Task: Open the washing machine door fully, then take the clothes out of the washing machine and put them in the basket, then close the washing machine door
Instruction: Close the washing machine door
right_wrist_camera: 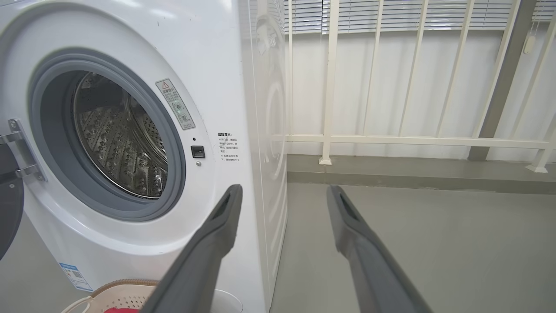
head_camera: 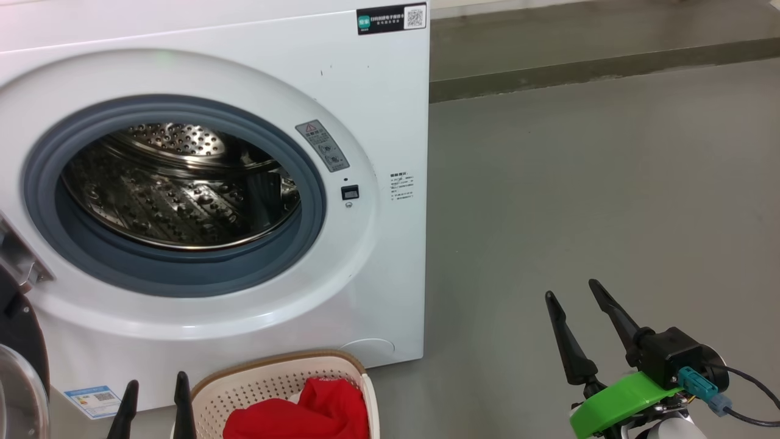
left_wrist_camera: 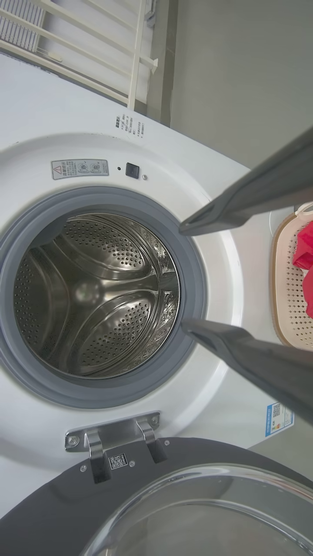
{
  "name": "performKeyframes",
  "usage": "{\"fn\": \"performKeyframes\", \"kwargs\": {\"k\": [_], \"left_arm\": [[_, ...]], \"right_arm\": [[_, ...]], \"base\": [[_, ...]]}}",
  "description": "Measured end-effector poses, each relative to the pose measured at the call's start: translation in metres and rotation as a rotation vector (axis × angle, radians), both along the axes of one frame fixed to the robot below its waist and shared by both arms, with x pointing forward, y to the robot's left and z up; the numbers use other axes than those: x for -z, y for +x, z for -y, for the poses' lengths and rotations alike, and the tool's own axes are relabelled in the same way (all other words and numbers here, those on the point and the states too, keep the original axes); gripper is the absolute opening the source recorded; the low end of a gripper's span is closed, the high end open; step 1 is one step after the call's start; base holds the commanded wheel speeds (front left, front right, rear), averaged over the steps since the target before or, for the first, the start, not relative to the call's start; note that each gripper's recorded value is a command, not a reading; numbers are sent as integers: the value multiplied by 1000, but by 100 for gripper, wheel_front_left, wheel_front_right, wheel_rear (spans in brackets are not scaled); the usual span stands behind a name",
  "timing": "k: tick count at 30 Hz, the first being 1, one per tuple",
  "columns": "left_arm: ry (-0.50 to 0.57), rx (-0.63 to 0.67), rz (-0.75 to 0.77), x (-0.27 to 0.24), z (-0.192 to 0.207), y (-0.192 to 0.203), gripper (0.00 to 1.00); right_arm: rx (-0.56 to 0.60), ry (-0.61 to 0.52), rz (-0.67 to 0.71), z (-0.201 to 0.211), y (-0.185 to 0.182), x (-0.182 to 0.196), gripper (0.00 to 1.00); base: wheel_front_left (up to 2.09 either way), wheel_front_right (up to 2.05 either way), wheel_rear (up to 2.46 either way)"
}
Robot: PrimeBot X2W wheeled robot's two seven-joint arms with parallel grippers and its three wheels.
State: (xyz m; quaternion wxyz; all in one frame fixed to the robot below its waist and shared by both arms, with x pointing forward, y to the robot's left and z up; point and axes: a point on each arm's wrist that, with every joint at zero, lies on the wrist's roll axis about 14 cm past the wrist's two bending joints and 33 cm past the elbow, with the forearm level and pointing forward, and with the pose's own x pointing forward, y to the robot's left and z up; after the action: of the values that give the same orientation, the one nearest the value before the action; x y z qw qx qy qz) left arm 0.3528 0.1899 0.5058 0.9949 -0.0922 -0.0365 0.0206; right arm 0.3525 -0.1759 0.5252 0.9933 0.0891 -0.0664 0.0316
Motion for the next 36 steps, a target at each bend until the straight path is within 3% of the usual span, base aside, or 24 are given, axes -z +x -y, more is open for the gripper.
{"fn": "performKeyframes", "kwargs": {"k": [20, 36], "left_arm": [[4, 5, 7, -3, 0, 2, 100], [8, -5, -1, -1, -2, 1, 100]], "right_arm": [[0, 2, -10, 0, 1, 3, 100], [-6, 12, -17, -2, 3, 5, 100]], "base": [[-149, 149, 0], [-19, 19, 0]]}}
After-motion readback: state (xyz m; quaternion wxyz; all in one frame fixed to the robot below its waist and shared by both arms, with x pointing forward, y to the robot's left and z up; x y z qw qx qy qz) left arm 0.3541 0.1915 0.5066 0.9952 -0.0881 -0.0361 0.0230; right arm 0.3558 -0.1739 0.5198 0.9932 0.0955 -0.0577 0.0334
